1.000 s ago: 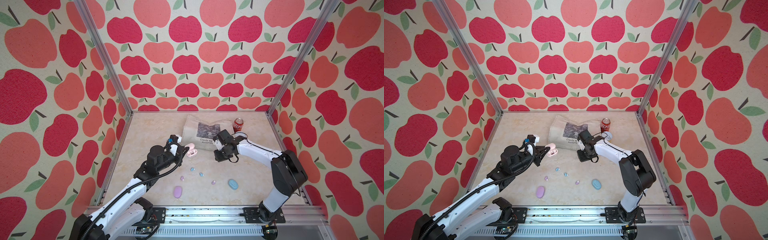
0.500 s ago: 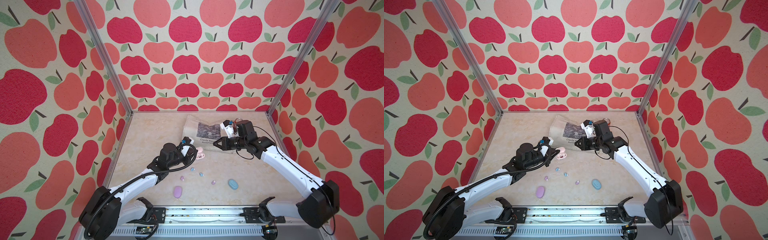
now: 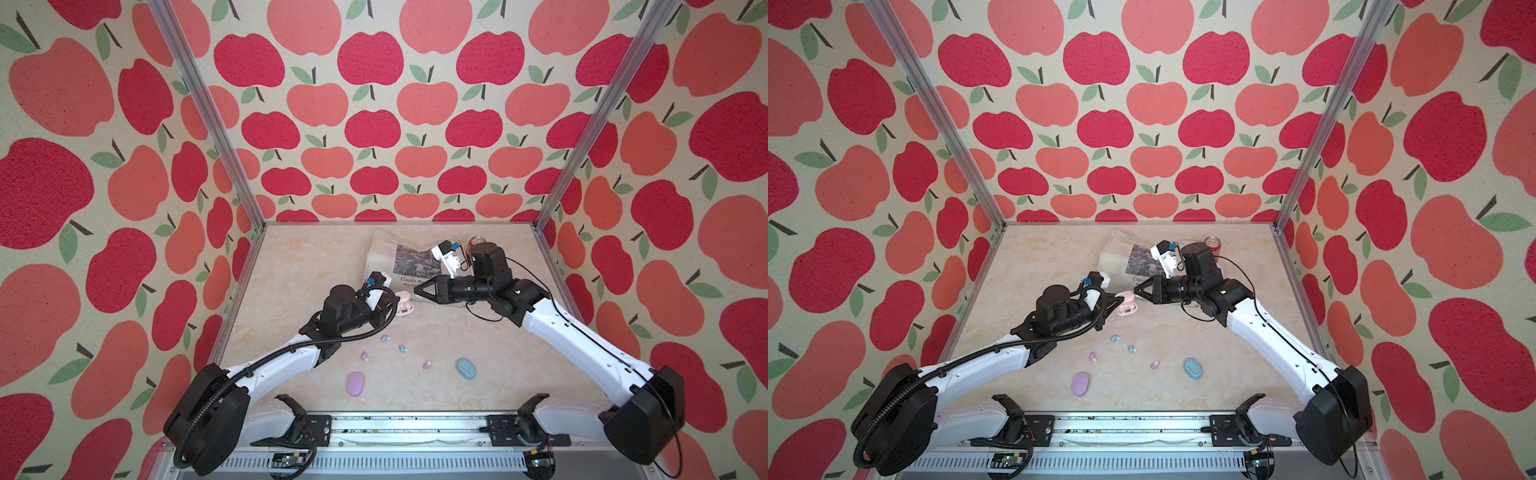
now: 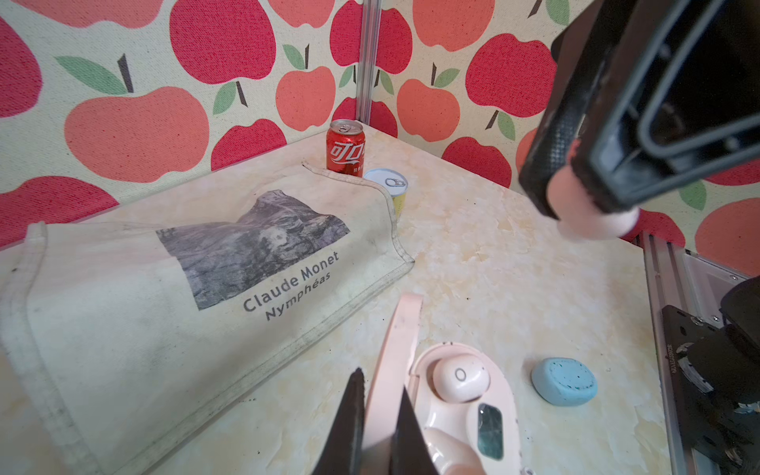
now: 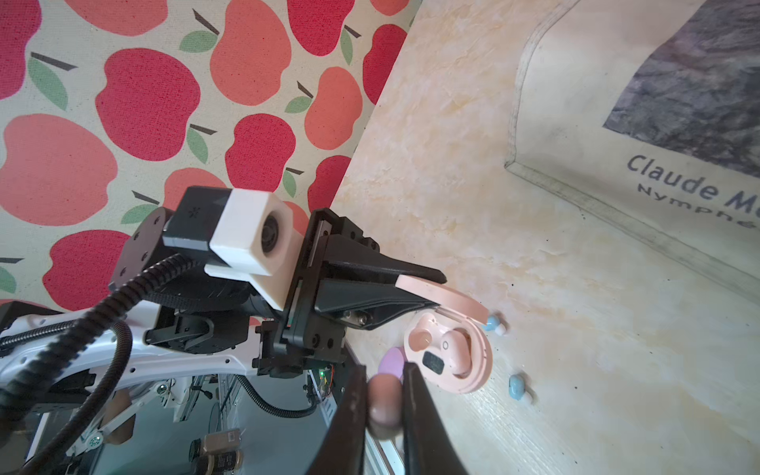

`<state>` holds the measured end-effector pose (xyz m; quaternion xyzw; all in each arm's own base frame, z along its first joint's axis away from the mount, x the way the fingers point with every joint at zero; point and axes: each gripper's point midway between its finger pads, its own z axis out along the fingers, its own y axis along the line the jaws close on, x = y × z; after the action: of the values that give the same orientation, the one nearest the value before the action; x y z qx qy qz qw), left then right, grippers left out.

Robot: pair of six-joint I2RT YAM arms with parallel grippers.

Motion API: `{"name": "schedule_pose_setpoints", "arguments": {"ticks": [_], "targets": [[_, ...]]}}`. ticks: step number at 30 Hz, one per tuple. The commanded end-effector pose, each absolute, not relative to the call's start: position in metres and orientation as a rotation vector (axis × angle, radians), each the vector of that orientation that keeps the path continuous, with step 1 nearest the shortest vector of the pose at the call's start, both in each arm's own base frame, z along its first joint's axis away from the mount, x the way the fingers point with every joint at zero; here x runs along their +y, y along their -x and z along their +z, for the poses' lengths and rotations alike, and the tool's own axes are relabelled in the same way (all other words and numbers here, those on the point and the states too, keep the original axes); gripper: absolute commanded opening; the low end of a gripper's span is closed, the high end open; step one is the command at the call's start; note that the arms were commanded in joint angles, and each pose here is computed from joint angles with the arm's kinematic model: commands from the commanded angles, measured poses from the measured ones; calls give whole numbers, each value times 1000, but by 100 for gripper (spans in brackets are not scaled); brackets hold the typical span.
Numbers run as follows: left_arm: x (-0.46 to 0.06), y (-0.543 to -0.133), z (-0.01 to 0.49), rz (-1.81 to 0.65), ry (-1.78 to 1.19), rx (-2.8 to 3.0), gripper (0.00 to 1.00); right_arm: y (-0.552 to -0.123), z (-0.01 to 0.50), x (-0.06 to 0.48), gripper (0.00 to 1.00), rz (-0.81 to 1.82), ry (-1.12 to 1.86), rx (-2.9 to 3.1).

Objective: Insert wireless bluetooth earbuds into charging case
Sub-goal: Insert the wireless bluetooth earbud into the charging case.

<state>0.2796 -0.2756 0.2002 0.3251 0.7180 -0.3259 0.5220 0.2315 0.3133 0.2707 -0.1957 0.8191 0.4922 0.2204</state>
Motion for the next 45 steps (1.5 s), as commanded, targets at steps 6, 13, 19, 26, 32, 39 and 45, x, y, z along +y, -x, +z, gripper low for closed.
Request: {"name": "schedule_pose_setpoints", "arguments": {"ticks": [6, 13, 19, 26, 32, 39, 45], "targets": [[-282, -285, 228, -817, -721, 1658, 0, -222, 267, 335, 10, 1456, 541, 2253], [-281, -284, 235, -821, -708, 1642, 0, -215, 260, 346, 11, 1466, 558, 2262], [-283, -284, 243, -828, -710, 1628, 0, -211, 251, 350, 13, 1441, 581, 2280], [-285, -282, 251, -836, -722, 1611, 0, -214, 245, 353, 13, 1418, 586, 2287], [-284, -280, 254, -832, -722, 1606, 0, -219, 242, 354, 13, 1387, 573, 2280], [-286, -278, 256, -836, -745, 1604, 0, -223, 239, 352, 13, 1360, 556, 2276], [-287, -278, 258, -837, -748, 1597, 0, -226, 236, 352, 14, 1345, 546, 2280]]}}
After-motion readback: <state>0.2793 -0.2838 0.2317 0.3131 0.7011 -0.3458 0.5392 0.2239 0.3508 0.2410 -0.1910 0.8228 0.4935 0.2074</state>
